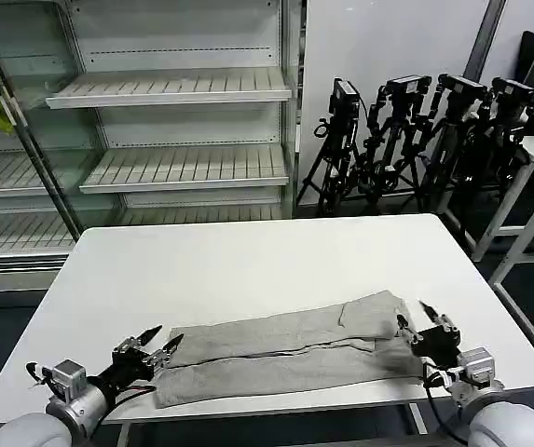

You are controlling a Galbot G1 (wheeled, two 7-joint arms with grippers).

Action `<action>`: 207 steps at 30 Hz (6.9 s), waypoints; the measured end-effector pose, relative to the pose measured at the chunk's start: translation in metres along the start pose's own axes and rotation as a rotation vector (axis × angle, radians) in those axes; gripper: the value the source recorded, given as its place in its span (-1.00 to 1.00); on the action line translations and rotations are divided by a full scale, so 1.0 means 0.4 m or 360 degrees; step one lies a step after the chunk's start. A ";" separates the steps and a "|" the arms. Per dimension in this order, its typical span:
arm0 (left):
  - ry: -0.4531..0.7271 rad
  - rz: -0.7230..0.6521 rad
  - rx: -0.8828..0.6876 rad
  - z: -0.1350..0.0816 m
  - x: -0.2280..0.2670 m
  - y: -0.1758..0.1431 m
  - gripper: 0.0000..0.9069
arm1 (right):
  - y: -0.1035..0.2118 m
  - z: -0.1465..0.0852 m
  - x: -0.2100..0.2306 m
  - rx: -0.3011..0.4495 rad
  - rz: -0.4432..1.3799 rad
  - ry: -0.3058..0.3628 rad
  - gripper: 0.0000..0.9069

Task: Fold and organize the clothes.

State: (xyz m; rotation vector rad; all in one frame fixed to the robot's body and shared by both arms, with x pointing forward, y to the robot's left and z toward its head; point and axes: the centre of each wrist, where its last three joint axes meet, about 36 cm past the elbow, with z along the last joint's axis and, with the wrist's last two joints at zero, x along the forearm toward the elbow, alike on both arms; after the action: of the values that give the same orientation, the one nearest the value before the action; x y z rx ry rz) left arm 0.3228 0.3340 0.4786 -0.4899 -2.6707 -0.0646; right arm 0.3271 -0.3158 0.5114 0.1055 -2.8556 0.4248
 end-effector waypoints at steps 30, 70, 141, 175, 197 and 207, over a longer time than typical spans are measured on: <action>0.0243 0.0052 0.0416 0.056 -0.010 -0.070 -0.56 | 0.039 -0.124 0.091 -0.0109 0.0043 -0.0252 1.00; 0.0223 -0.0040 0.0290 0.045 0.000 -0.029 -0.89 | 0.067 -0.128 0.088 -0.0147 -0.0001 -0.0303 1.00; 0.0012 0.0183 0.0156 -0.243 0.023 -0.059 -0.89 | -0.010 -0.070 0.032 -0.0116 0.0059 -0.0252 1.00; -0.0024 0.0371 0.0149 -0.205 0.028 -0.162 1.00 | 0.007 -0.063 0.073 -0.0108 0.0055 -0.0245 1.00; 0.0108 0.0034 0.0127 -0.094 -0.011 -0.034 1.00 | 0.025 -0.063 0.070 -0.0125 0.0004 -0.0270 1.00; 0.0203 -0.0090 0.0170 -0.018 -0.048 0.029 1.00 | 0.034 -0.072 0.079 -0.0134 -0.0012 -0.0294 1.00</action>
State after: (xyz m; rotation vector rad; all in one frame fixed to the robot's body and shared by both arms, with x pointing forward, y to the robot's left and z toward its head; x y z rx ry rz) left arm 0.3459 0.3378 0.4767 -0.3639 -2.5474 0.0293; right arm 0.3021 -0.2955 0.5426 0.1464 -3.0484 0.3073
